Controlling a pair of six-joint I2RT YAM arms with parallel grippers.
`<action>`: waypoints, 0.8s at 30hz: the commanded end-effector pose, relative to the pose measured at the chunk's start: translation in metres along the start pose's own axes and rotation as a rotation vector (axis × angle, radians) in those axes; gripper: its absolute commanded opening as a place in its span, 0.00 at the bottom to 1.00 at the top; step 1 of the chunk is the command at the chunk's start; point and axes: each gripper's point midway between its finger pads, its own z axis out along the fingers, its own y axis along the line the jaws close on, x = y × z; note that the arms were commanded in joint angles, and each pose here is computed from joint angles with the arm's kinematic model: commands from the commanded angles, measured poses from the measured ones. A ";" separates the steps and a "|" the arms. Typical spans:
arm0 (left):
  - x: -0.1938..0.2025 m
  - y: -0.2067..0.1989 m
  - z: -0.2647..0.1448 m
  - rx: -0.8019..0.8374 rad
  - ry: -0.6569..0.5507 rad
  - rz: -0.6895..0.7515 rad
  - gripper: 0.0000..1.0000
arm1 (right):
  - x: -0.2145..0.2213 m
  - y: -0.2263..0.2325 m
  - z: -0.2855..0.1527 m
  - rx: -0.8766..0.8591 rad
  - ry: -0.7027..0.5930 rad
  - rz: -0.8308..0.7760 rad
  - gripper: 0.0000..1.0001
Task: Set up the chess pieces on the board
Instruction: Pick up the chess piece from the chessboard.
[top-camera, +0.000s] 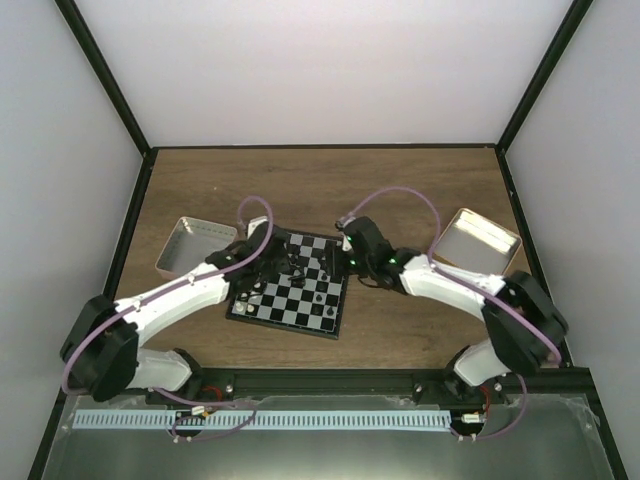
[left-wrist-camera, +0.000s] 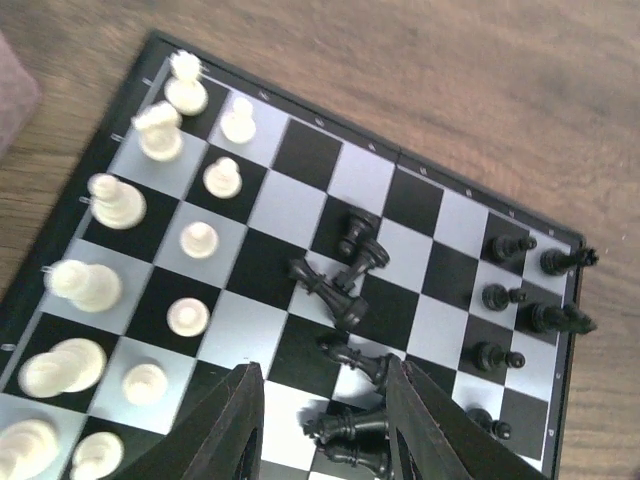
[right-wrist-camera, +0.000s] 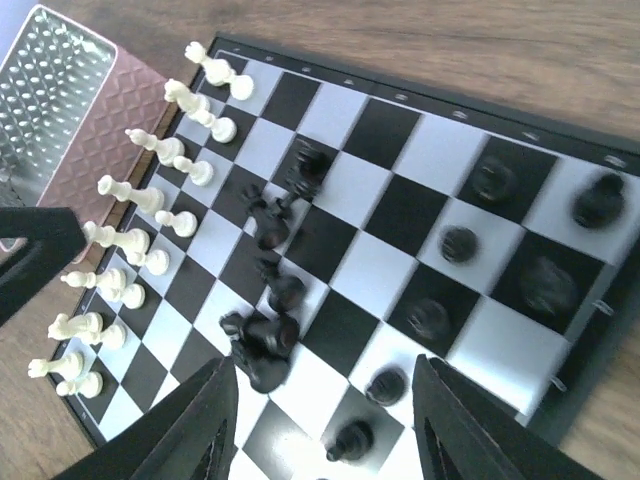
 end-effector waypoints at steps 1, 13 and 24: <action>-0.030 0.014 -0.021 0.032 -0.130 -0.113 0.37 | 0.003 0.032 0.029 -0.051 0.107 -0.165 0.49; -0.041 0.068 -0.052 0.011 -0.253 -0.207 0.39 | -0.001 0.058 0.096 0.015 0.208 -0.300 0.38; -0.042 0.076 -0.056 0.013 -0.271 -0.206 0.40 | -0.005 0.056 0.120 0.054 0.228 -0.335 0.38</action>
